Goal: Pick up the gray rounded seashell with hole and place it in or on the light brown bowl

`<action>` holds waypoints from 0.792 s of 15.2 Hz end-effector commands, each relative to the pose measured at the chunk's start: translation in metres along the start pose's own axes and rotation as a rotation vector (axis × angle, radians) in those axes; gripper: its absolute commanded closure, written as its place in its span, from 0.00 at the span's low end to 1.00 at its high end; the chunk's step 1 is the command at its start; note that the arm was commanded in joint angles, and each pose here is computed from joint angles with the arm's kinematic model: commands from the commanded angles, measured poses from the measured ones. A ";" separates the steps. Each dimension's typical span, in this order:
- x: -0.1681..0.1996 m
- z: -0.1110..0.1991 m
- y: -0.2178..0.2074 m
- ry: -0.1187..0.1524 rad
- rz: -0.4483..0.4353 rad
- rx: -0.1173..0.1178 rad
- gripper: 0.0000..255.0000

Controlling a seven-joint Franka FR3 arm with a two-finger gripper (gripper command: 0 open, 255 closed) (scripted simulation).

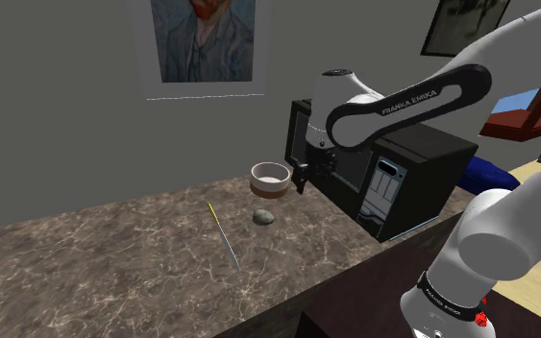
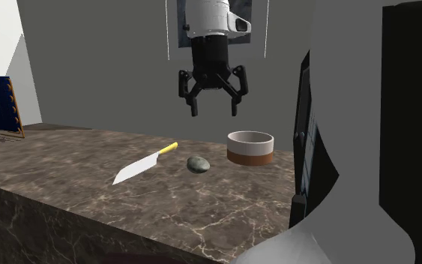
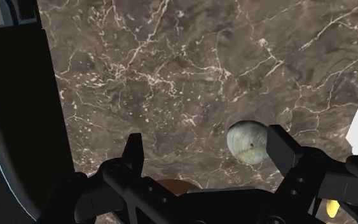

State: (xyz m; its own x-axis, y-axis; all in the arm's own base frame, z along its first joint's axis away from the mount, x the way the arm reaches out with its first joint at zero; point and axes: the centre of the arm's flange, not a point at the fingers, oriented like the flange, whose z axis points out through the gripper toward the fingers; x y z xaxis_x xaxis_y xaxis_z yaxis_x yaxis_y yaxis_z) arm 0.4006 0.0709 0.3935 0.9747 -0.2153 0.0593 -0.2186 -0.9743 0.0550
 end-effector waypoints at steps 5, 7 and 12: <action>0.034 0.056 -0.034 0.055 0.056 0.026 0.00; 0.047 0.074 -0.045 0.072 0.075 0.033 0.00; 0.082 0.117 -0.071 0.116 0.121 0.053 0.00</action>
State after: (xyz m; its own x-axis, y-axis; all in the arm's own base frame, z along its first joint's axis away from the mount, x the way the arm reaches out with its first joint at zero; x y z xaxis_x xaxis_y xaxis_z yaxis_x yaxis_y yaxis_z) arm 0.4913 0.1092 0.2871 0.9340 -0.3156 0.1672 -0.3194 -0.9476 -0.0043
